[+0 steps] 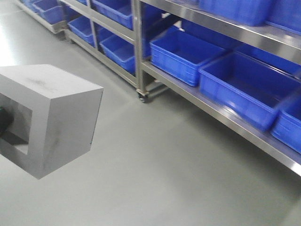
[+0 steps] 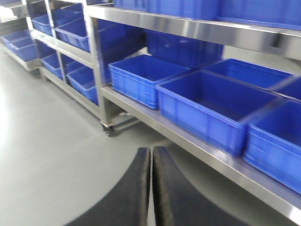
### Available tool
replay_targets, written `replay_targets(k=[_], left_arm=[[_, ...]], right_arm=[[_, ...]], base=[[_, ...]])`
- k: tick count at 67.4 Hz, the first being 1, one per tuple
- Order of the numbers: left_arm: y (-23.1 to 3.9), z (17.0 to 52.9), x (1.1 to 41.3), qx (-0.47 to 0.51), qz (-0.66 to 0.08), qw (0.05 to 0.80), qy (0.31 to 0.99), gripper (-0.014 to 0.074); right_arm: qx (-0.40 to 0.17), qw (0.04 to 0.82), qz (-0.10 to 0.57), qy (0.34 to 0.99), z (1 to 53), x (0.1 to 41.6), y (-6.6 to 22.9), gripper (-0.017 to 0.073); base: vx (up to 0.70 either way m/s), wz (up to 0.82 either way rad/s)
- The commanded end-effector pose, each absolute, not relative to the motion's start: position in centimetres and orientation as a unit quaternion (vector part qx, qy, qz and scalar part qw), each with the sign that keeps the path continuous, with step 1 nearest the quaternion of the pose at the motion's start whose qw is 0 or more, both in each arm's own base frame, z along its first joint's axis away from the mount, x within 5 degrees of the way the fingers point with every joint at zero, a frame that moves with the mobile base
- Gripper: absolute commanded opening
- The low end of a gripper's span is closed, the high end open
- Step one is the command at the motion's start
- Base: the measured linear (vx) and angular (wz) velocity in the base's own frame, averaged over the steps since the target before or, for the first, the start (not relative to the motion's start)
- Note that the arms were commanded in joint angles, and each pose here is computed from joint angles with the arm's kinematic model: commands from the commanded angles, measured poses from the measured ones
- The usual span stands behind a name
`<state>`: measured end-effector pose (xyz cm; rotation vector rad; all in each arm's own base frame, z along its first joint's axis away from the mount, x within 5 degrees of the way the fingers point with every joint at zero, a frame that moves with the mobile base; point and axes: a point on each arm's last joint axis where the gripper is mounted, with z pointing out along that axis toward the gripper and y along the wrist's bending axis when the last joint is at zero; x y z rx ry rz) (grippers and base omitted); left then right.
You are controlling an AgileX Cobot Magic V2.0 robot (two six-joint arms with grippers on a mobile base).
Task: Sort gray base to blue bin
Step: 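Drive along the aisle of blue bins to the bin rack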
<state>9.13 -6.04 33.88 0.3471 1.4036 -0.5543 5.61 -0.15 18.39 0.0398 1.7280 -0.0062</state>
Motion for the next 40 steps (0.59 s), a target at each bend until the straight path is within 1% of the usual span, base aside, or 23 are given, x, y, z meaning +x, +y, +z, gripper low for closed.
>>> replay_targets(k=[1, 20, 40], left_arm=[[-5.71, 35.76, 9.05, 0.131, -0.260, 0.752, 0.591, -0.0007], [-5.71, 35.76, 9.05, 0.131, -0.260, 0.752, 0.591, -0.0007], [-5.71, 35.76, 9.05, 0.131, -0.260, 0.752, 0.591, -0.0007]], right_arm=[[0.012, 0.669, -0.010, 0.743, 18.87, 5.81, -0.18, -0.0005], [0.012, 0.669, -0.010, 0.743, 18.87, 5.81, -0.18, -0.0005], [0.012, 0.669, -0.010, 0.743, 18.87, 5.81, -0.18, -0.0005]], base=[[0.42, 0.34], [0.41, 0.39], [0.41, 0.51]])
